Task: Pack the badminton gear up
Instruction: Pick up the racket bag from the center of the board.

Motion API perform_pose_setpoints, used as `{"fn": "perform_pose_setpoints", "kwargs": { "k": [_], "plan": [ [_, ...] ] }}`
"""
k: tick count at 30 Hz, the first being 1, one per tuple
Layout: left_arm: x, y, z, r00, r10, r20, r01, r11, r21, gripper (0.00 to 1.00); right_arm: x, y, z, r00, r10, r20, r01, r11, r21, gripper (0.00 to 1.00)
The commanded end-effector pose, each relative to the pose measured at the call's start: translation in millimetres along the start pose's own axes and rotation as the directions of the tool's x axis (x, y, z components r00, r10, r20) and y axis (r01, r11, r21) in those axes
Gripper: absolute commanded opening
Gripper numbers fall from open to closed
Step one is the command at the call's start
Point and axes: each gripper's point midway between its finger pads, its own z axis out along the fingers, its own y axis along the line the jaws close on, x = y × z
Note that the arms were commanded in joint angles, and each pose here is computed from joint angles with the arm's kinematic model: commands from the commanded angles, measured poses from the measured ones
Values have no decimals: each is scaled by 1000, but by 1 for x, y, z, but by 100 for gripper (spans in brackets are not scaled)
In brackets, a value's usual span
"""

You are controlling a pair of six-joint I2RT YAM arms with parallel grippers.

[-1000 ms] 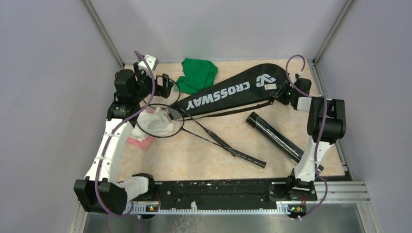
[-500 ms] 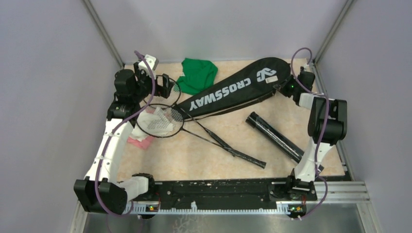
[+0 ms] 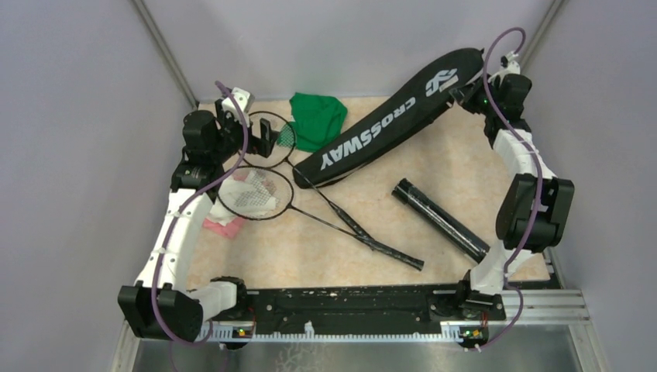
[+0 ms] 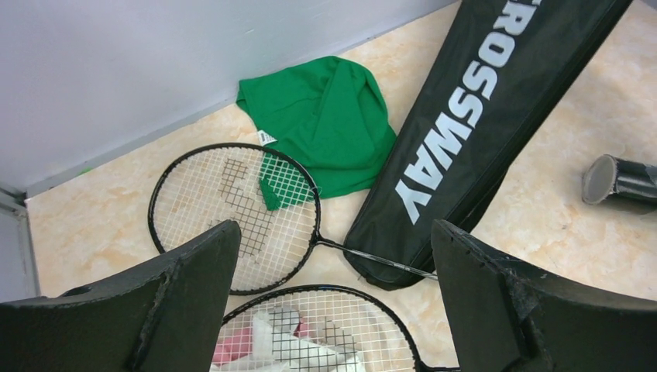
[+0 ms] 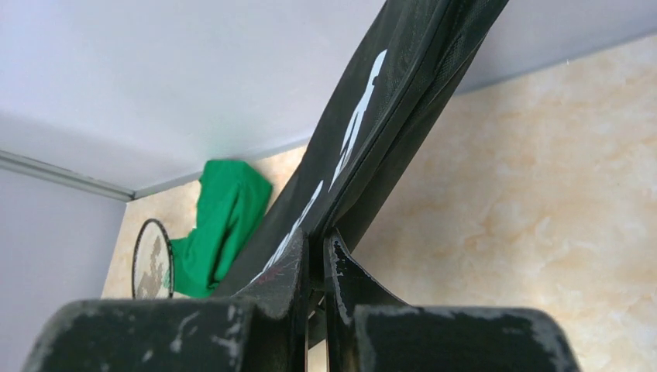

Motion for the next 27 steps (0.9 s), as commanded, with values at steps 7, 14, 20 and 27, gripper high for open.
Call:
{"fn": "perform_pose_setpoints", "kwargs": {
  "k": [7, 14, 20, 27],
  "plan": [
    [-2, -23, 17, 1000, -4, 10, 2, 984, 177, 99, -121, 117, -71, 964, -136, 229, 178, 968, -177, 0],
    [-7, -29, 20, 1000, -15, 14, 12, 976, 217, 99, -165, 180, -110, 946, -157, 284, 236, 933, -273, 0],
    [-11, -36, 18, 999, -17, 30, 9, 970, 244, 99, -170, 212, -128, 942, -181, 284, 273, 904, -329, 0],
    [-28, -58, 23, 998, -15, 57, -4, 950, 311, 99, -147, 274, -146, 953, -176, 247, 276, 839, -469, 0]
  ]
}}
